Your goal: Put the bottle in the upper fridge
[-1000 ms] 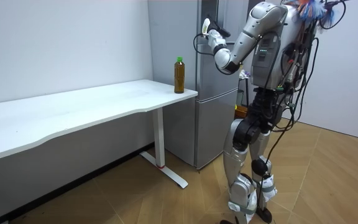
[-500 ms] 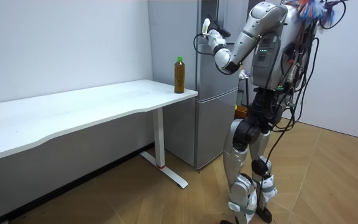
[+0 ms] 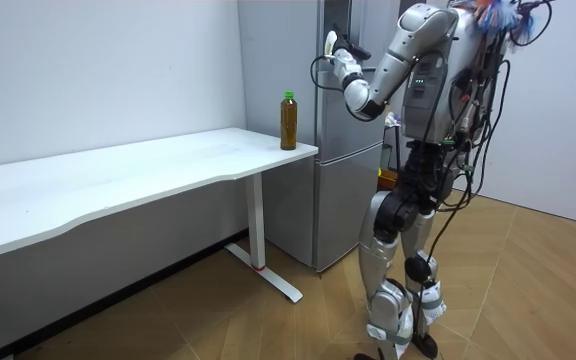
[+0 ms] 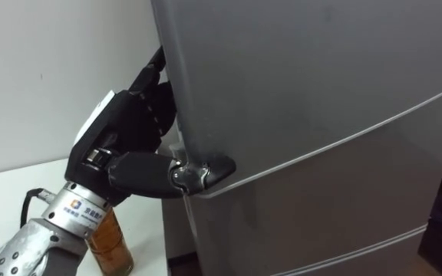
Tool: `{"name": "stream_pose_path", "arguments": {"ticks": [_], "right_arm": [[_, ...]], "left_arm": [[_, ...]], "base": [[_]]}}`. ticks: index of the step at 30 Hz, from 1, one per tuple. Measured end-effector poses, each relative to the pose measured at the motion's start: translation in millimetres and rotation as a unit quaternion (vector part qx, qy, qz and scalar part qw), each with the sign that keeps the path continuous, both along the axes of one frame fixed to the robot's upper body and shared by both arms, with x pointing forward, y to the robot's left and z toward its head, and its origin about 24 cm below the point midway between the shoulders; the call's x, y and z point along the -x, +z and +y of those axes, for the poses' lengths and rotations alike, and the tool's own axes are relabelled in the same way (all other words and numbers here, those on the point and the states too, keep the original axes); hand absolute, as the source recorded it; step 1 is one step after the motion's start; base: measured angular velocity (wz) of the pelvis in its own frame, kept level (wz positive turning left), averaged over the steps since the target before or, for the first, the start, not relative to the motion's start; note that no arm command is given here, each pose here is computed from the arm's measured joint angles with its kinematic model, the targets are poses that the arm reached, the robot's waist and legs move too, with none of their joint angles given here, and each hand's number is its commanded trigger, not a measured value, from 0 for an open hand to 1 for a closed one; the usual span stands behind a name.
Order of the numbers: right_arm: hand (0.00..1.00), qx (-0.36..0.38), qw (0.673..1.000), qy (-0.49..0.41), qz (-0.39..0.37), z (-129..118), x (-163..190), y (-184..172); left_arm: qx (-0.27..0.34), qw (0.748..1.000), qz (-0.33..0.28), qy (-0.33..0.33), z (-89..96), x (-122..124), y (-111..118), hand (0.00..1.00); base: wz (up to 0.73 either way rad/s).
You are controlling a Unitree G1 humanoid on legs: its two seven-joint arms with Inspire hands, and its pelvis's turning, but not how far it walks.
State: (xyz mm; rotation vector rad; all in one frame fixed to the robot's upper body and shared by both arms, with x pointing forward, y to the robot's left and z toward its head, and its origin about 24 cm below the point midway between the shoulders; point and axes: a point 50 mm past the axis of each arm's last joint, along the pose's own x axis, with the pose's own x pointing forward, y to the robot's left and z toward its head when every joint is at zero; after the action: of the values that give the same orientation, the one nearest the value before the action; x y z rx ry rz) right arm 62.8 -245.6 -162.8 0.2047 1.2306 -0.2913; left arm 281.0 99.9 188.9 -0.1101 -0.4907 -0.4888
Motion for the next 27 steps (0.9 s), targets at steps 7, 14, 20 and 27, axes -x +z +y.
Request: {"name": "stream_pose_path", "arguments": {"ticks": [7,14,20,27], "right_arm": [[0.0,-0.002,1.0,0.002,-0.004,-0.1,-0.5,0.2],[0.0,-0.011,1.0,-0.008,-0.011,-0.7,-1.2,0.7],[0.0,-0.013,1.0,-0.01,-0.013,-2.2,-1.0,1.2],[0.0,-0.016,1.0,-0.009,-0.014,-3.5,-0.8,1.6]], "left_arm": [[0.0,1.0,0.0,0.0,-0.1,0.0,-0.1,0.0],[0.0,1.0,-0.001,-0.002,-1.2,0.4,-0.3,0.0],[-0.002,1.0,-0.004,-0.011,-5.0,2.2,0.0,0.0],[-0.002,1.0,-0.01,-0.019,-8.6,4.3,0.9,0.0]], "base": [[-0.02],[-0.03],[0.0],[0.0]]}}
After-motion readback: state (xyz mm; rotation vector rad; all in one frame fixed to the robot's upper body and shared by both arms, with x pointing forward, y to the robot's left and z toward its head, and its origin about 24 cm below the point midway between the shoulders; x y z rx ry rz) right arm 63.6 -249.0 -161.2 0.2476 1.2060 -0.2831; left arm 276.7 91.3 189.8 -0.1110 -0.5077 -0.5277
